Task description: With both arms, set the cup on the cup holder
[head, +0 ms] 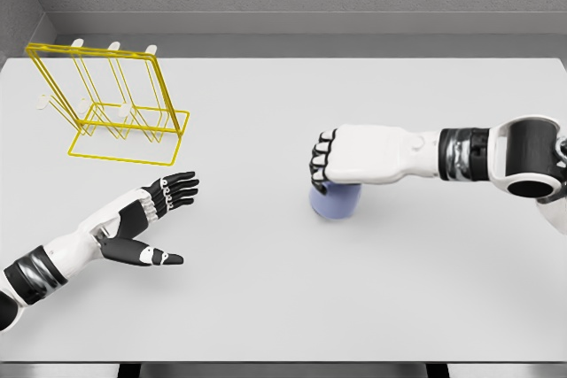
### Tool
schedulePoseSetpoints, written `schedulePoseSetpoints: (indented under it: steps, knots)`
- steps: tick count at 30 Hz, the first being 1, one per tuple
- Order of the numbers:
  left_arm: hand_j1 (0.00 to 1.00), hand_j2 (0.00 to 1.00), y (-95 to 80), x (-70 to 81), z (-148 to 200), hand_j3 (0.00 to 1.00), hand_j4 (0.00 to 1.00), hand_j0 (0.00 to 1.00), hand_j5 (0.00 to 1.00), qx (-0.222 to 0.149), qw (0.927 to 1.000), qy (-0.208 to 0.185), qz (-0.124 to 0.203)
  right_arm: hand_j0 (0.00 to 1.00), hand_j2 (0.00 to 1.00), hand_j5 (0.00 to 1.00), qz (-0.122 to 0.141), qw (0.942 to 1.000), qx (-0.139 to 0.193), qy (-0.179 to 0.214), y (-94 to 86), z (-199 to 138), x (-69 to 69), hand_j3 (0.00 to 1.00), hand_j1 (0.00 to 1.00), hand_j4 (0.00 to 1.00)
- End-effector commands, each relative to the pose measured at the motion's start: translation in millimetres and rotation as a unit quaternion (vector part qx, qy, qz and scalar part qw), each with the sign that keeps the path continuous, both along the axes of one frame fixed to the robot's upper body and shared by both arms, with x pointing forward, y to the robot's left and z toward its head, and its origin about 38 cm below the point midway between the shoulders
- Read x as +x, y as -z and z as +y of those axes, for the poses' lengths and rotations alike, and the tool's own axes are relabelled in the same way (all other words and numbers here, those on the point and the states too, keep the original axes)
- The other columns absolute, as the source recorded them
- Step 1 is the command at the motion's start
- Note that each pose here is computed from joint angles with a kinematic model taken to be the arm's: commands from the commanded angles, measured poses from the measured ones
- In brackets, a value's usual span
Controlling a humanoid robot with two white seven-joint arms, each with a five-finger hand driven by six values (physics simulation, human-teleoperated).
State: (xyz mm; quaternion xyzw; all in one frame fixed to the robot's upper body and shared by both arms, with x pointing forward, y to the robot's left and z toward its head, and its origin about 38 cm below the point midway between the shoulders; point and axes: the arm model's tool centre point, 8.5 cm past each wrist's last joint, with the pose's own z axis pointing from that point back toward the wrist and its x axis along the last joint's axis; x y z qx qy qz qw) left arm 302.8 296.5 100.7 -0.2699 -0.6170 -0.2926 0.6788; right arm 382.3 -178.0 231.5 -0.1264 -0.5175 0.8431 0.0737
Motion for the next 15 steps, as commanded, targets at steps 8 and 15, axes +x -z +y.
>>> schedulePoseSetpoints:
  steps: [8,15]
  knots:
    - [1.00,1.00,1.7,1.5,3.1,1.00,1.00,1.00,1.00,0.002,1.0000,-0.004,0.003,0.44,0.44,0.44,0.003,0.9994,0.019,-0.030,3.5,34.7,-4.4,0.44,0.44,0.44]
    - [1.00,1.00,1.3,2.3,3.2,1.00,1.00,1.00,1.00,0.002,1.0000,-0.005,0.002,0.44,0.44,0.44,-0.015,0.9985,0.025,-0.047,4.0,59.8,-6.7,0.44,0.44,0.44]
